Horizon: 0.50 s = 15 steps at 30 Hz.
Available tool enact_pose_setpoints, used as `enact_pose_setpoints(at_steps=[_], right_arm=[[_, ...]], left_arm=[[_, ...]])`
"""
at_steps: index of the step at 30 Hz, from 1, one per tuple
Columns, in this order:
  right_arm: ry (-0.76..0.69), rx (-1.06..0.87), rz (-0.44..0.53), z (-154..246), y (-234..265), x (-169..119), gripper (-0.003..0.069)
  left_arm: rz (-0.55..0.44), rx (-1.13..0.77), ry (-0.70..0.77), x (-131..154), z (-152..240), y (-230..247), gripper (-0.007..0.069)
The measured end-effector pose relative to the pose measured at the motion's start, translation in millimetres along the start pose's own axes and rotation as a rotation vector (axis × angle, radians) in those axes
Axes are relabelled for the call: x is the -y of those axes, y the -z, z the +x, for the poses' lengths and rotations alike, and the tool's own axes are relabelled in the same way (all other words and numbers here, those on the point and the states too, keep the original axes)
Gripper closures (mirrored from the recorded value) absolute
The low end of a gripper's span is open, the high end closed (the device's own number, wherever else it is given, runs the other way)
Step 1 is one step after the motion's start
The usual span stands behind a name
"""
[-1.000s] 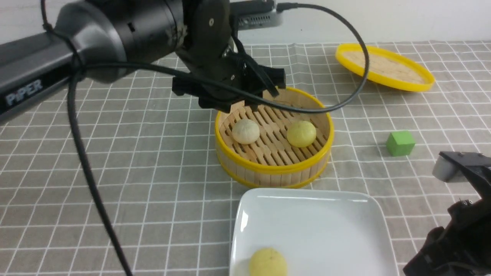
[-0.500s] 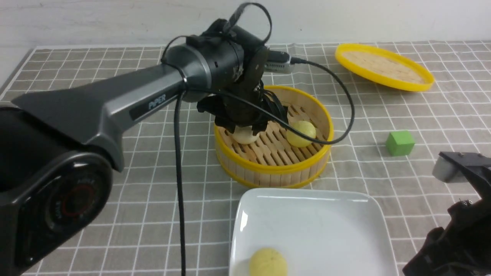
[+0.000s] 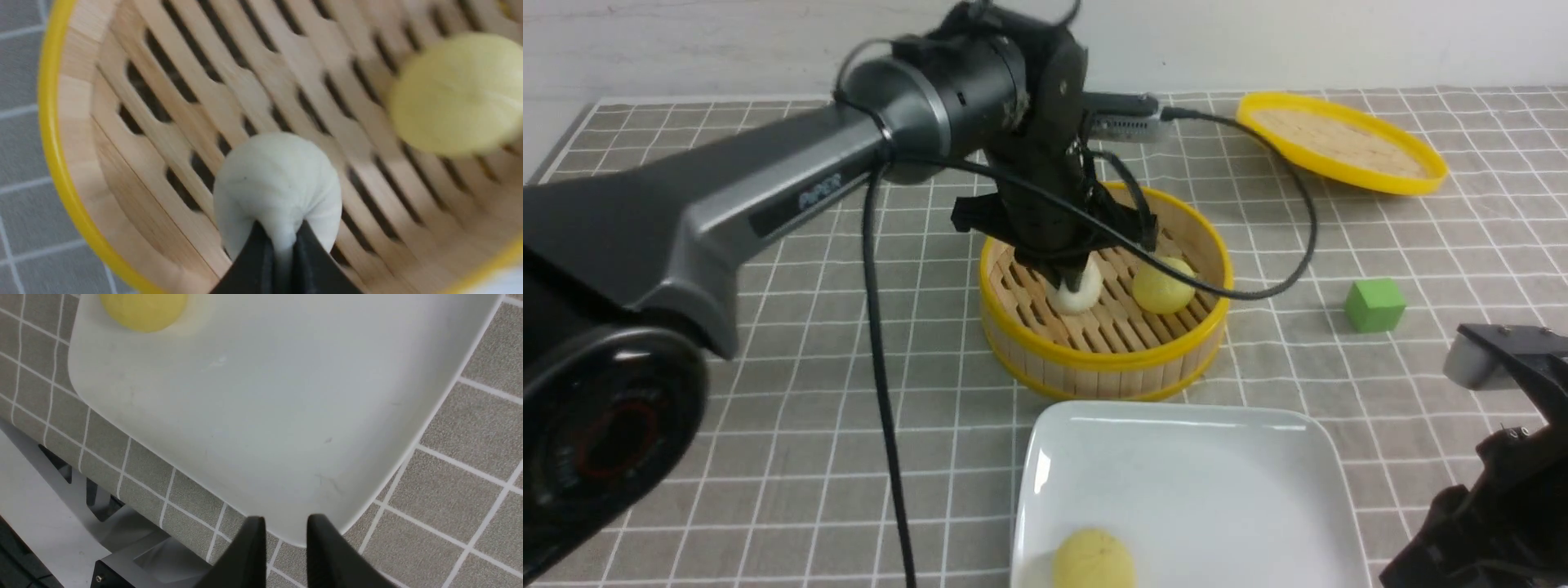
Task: Put the steamed buns into the plate on the grey tablecloth.
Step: 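Carry the bun from the bamboo steamer to the plate with the left gripper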
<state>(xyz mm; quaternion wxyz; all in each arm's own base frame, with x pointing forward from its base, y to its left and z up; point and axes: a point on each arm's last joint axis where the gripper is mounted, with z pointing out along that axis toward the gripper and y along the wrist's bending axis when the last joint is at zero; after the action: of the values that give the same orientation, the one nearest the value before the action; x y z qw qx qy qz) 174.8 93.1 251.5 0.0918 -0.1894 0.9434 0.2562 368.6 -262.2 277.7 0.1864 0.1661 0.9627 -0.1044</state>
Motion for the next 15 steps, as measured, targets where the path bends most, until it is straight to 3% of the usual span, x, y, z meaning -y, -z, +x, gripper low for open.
enact_pose_setpoints(at_steps=[4, 7, 15], right_arm=[[0.0, -0.002, -0.001, 0, 0, 0, 0.0483], [-0.001, -0.003, -0.005, 0, 0, 0, 0.0482], [0.003, -0.004, -0.002, 0, 0, 0, 0.0476]], left_arm=[[0.166, -0.022, -0.099, 18, 14, 73, 0.0598], [0.191, -0.026, -0.137, 26, 22, 84, 0.0598], [0.137, -0.309, -0.264, 59, 95, 2, 0.0598]])
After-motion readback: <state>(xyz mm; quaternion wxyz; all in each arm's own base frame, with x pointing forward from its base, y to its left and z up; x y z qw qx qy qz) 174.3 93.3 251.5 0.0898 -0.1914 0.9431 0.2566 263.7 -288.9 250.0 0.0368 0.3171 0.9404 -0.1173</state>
